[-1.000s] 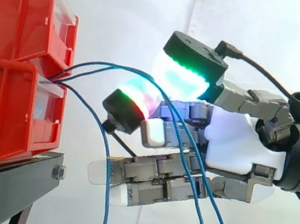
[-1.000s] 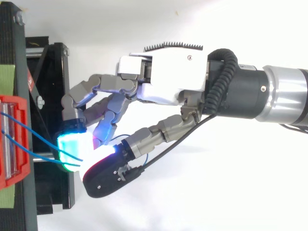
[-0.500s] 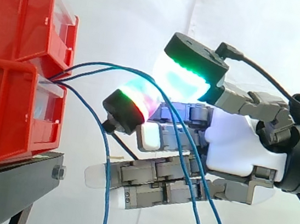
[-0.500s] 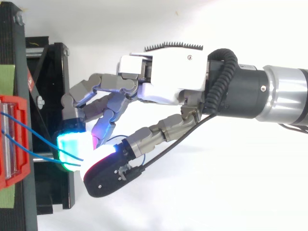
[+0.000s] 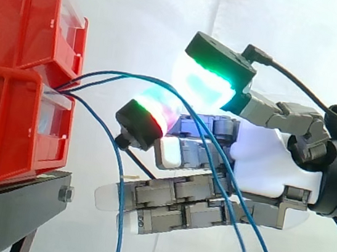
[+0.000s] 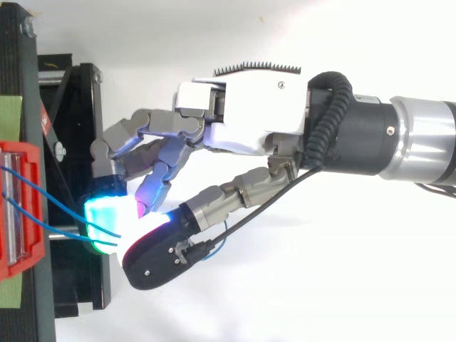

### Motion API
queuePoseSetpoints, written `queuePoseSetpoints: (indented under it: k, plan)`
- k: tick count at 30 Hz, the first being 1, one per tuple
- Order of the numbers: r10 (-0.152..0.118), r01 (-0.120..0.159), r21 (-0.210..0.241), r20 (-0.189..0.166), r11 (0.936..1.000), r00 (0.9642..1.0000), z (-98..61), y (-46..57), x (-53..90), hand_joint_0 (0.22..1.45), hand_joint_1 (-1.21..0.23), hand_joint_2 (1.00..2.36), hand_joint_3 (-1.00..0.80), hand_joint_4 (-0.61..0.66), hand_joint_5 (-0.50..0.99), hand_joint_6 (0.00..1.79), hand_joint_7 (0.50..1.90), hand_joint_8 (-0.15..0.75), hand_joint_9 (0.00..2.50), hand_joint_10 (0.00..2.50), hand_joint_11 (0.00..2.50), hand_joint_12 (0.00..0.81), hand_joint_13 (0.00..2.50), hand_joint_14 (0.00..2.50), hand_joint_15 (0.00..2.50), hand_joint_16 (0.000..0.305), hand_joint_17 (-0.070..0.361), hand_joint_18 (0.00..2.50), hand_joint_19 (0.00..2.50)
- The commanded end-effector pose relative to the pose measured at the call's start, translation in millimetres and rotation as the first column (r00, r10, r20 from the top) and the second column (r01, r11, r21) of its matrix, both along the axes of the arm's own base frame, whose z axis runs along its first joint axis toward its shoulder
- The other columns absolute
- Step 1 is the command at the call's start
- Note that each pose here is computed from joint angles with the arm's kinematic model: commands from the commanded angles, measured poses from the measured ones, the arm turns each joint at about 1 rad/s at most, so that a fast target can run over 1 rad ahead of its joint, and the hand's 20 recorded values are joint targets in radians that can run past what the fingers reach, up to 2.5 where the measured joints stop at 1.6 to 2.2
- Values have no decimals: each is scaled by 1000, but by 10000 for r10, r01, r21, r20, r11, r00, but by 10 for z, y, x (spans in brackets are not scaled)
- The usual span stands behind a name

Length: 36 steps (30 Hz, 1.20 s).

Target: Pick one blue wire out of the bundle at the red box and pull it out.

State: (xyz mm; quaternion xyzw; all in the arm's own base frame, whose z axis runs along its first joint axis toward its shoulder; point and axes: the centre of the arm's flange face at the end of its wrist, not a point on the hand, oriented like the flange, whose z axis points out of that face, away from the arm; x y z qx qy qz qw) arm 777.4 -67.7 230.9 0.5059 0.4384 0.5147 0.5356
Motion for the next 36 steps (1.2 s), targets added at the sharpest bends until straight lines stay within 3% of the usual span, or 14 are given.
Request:
queuePoseSetpoints:
  k: [1, 22, 32, 36]
  plan:
    - [-3, 3, 4, -1, 10000, 10000, -2, -2, 2, 534, -702, 1006, -388, 92, -88, 783, 1138, 232, 995, 16, 457, 368, 466, 11, 282, 56, 126, 222, 288]
    - [-5, 5, -9, 13, 10000, 10000, 10, -2, 0, 531, -716, 1003, -435, 118, -84, 793, 1151, 240, 1084, 21, 558, 374, 513, 12, 316, 57, 128, 253, 315]
    - [26, -26, -14, -18, 10000, 10000, -9, 11, -1, 573, -797, 1011, -241, 75, -85, 800, 1088, 242, 1082, 19, 509, 393, 539, 12, 301, 61, 138, 313, 295]
    - [10, -10, -14, -18, 10000, 10000, -9, -1, -2, 577, -790, 1007, -184, 69, -55, 717, 1151, 235, 1075, 14, 407, 404, 542, 11, 263, 66, 148, 344, 272]
